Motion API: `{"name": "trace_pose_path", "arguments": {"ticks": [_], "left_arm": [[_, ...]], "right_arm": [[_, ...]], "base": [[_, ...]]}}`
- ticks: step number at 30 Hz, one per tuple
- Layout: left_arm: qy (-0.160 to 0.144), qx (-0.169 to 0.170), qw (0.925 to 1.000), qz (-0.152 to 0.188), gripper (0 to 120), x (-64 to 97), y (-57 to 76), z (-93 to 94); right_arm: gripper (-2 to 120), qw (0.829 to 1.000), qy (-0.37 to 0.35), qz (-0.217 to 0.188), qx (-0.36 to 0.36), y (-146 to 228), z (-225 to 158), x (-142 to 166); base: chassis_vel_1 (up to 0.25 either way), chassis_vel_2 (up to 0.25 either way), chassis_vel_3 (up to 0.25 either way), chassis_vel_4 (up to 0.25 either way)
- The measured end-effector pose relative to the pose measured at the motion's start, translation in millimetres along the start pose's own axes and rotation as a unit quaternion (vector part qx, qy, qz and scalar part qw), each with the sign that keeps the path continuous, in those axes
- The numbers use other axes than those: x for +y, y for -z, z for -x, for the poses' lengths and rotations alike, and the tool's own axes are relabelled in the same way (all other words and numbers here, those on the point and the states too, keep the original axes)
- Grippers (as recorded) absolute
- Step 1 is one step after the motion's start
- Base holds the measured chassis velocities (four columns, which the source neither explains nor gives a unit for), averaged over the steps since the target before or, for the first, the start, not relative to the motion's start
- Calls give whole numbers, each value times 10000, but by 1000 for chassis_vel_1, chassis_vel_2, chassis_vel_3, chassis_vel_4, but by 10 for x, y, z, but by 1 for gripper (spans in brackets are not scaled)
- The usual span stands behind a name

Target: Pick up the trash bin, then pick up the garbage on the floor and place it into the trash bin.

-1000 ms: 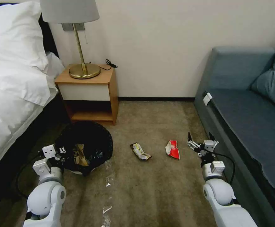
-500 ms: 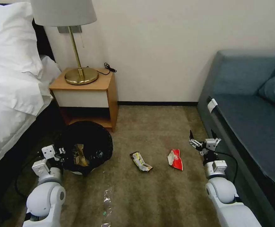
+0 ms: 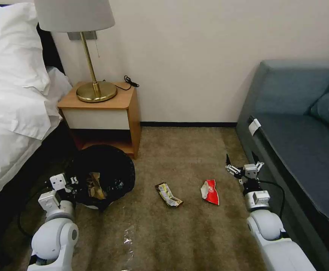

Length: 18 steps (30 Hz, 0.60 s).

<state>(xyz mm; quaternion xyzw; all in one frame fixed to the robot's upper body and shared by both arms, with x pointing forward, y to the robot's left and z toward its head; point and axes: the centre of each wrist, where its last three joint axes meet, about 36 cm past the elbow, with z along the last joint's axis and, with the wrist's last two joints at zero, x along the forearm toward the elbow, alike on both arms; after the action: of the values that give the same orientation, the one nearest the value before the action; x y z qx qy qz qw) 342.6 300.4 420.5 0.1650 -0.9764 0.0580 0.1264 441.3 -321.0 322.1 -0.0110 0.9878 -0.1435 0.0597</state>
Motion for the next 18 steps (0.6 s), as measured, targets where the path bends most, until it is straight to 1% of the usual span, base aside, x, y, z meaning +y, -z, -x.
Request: {"name": "trace_pose_path", "arguments": {"ticks": [2, 4, 5, 6, 7, 8, 9, 10, 12, 15, 17, 18], "left_arm": [[0, 1, 10000, -10, 4, -19, -8, -27], [0, 2, 10000, -11, 4, -19, -9, -28], [5, 12, 10000, -21, 4, -33, -20, -33], [13, 19, 10000, -26, 4, -36, -27, -21], [13, 19, 10000, -26, 4, -36, -27, -21], [23, 24, 10000, -34, 4, -38, -33, -3], [38, 28, 10000, -59, 4, -45, -39, 28], [38, 28, 10000, -59, 4, -45, -39, 28], [38, 32, 10000, -73, 4, -71, -31, 81], [35, 38, 10000, -73, 4, -83, -24, 101], [-3, 77, 10000, -45, 4, -116, 19, 152], [-3, 77, 10000, -45, 4, -116, 19, 152]], "right_arm": [[100, 9997, 133, 104, 175, -29, 174, 39], [100, 9997, 139, 113, 184, -30, 181, 43], [100, 9976, 296, 469, 415, -60, 323, 143], [100, 9953, 340, 714, 566, -72, 402, 216], [100, 9953, 340, 714, 566, -72, 402, 216], [100, 9924, 376, 923, 716, -76, 478, 295], [100, 9862, 457, 1246, 993, -84, 623, 480], [100, 9862, 457, 1246, 993, -84, 623, 480], [100, 9802, 533, 1452, 1235, -116, 844, 703], [100, 9790, 547, 1474, 1298, -134, 893, 742], [100, 9759, 589, 1497, 1477, -229, 968, 780], [100, 9759, 589, 1497, 1477, -229, 968, 780]], "base": [[0, 0, 0, 0], [0, 0, 0, 0], [0, 0, 0, 0], [0, 0, 0, 0], [0, 0, 0, 0], [0, 0, 0, 0], [0, 0, 0, 0], [0, 0, 0, 0], [0, 0, 0, 0], [0, 0, 0, 0], [0, 0, 0, 0], [0, 0, 0, 0]]}}
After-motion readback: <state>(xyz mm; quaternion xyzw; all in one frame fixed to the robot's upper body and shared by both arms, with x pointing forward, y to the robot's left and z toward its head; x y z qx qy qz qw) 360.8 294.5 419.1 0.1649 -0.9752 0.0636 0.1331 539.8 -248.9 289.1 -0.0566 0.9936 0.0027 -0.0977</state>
